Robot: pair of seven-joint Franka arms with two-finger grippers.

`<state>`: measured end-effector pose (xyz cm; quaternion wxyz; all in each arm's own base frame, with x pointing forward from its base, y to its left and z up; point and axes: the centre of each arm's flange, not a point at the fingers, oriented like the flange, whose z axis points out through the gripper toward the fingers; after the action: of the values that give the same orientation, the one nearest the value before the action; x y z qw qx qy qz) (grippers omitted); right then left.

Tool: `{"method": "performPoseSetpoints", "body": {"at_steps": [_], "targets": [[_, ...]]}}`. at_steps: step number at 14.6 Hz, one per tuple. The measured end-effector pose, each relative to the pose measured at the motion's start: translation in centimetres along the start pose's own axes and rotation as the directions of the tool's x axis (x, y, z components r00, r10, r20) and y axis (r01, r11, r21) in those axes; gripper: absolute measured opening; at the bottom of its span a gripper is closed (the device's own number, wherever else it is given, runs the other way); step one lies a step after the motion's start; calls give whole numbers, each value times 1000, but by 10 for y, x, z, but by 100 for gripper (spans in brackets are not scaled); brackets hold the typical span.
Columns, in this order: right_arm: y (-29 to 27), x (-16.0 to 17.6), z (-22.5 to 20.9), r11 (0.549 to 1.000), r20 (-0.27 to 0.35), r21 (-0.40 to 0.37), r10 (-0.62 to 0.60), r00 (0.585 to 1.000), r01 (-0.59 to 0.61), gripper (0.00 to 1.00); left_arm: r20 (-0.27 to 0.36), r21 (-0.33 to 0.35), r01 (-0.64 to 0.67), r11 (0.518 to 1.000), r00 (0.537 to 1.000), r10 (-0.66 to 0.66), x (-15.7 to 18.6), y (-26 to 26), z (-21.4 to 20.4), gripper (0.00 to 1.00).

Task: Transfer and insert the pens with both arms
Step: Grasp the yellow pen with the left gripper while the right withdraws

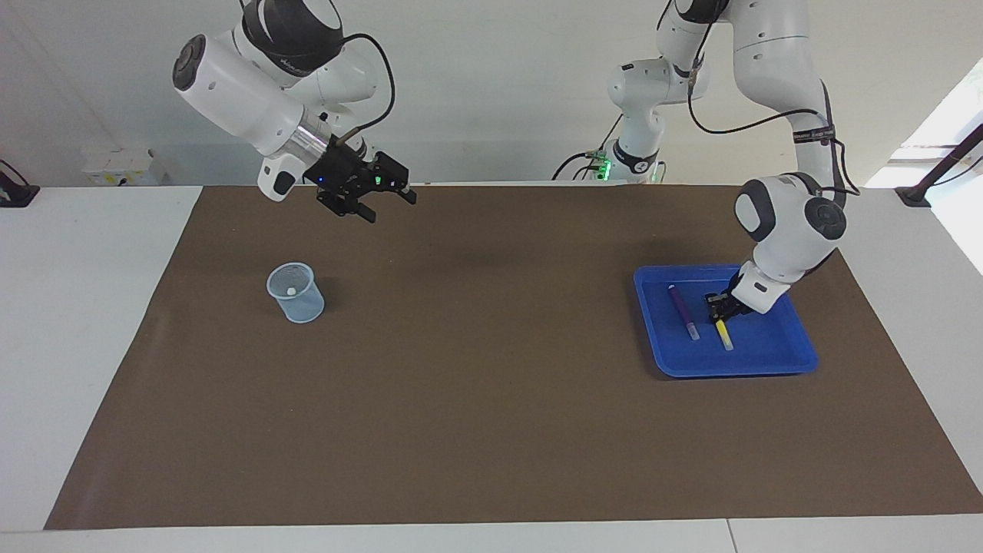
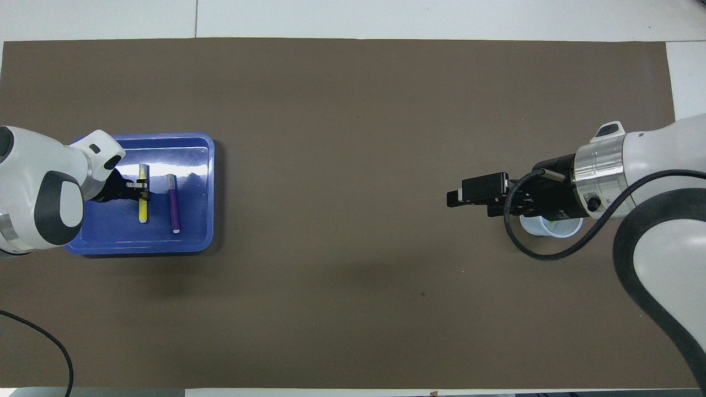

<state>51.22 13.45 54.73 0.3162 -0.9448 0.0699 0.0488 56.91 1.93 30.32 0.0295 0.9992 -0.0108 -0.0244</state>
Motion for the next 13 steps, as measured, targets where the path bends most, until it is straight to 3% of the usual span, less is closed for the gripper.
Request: {"method": "performPoseSetpoints", "body": {"at_steps": [4,7,10,13], "targets": [[-4,1,-2,989,14,85,118,993,-119,100,19,-3,7,1000,1000,-7,2,0,-6,17],[-6,4,-1,966,6,177,192,981,-190,100,68,-7,67,998,996,-66,12,3,-36,17],[-9,6,3,941,0,233,252,968,-245,100,129,-8,184,983,975,-181,16,12,-79,17],[-32,-1,19,932,-16,249,278,961,-265,100,179,-43,358,933,921,-345,14,41,-120,17]]}}
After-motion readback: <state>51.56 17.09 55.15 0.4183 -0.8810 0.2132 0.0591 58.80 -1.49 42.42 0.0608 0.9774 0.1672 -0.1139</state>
